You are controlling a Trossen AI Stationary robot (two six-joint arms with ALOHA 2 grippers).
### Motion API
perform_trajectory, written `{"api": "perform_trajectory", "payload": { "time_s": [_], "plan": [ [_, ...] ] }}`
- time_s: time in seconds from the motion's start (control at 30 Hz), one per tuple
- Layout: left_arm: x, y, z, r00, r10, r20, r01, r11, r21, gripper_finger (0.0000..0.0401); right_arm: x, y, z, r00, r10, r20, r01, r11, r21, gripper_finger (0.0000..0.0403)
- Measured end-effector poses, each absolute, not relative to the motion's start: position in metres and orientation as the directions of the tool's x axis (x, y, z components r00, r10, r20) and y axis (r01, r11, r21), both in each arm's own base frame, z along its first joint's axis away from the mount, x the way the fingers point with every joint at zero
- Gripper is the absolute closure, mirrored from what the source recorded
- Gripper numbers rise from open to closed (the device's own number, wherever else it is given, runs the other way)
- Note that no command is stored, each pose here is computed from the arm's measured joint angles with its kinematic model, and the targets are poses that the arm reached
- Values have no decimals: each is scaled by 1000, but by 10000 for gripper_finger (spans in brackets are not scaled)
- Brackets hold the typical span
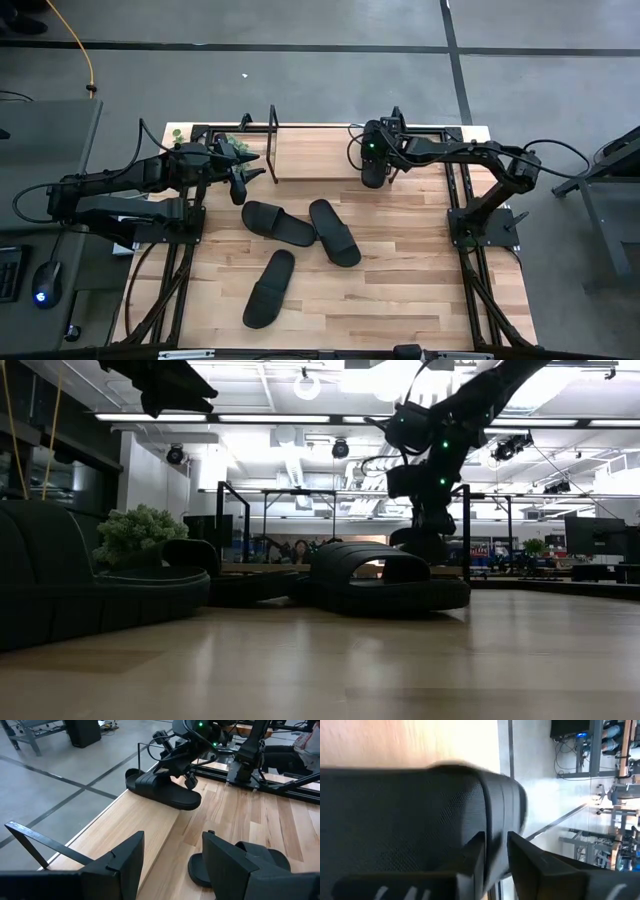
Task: Pick and place slides into the shelf
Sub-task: Put the black slide on the shelf
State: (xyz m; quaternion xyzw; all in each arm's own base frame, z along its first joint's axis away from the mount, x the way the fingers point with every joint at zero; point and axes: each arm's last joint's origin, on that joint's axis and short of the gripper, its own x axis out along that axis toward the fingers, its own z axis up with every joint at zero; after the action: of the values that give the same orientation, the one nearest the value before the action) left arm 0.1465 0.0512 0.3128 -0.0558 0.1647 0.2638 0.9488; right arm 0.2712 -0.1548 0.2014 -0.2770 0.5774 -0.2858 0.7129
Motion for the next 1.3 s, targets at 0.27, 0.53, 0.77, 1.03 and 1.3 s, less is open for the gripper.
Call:
{"api": "perform_trajectory", "payload": {
  "time_s": [0.27,0.53,0.77,1.03,1.3],
  "plan": [
    [146,51,313,806,483,-342,-520,854,-19,217,271,-152,202,97,-785,-612,57,618,-784,322],
    [146,51,313,806,483,-342,-519,854,-19,217,271,-151,209,99,-741,-664,121,671,-732,322],
    [146,51,313,806,483,-342,-520,854,-19,217,278,-151,222,163,-688,-707,179,726,-665,322],
    [146,51,313,807,482,-342,-519,854,-19,217,279,-147,228,171,-646,-744,180,763,-621,322],
    [146,51,313,806,483,-342,-519,854,-20,217,283,-132,226,177,-622,-763,198,782,-591,322]
  ]
}}
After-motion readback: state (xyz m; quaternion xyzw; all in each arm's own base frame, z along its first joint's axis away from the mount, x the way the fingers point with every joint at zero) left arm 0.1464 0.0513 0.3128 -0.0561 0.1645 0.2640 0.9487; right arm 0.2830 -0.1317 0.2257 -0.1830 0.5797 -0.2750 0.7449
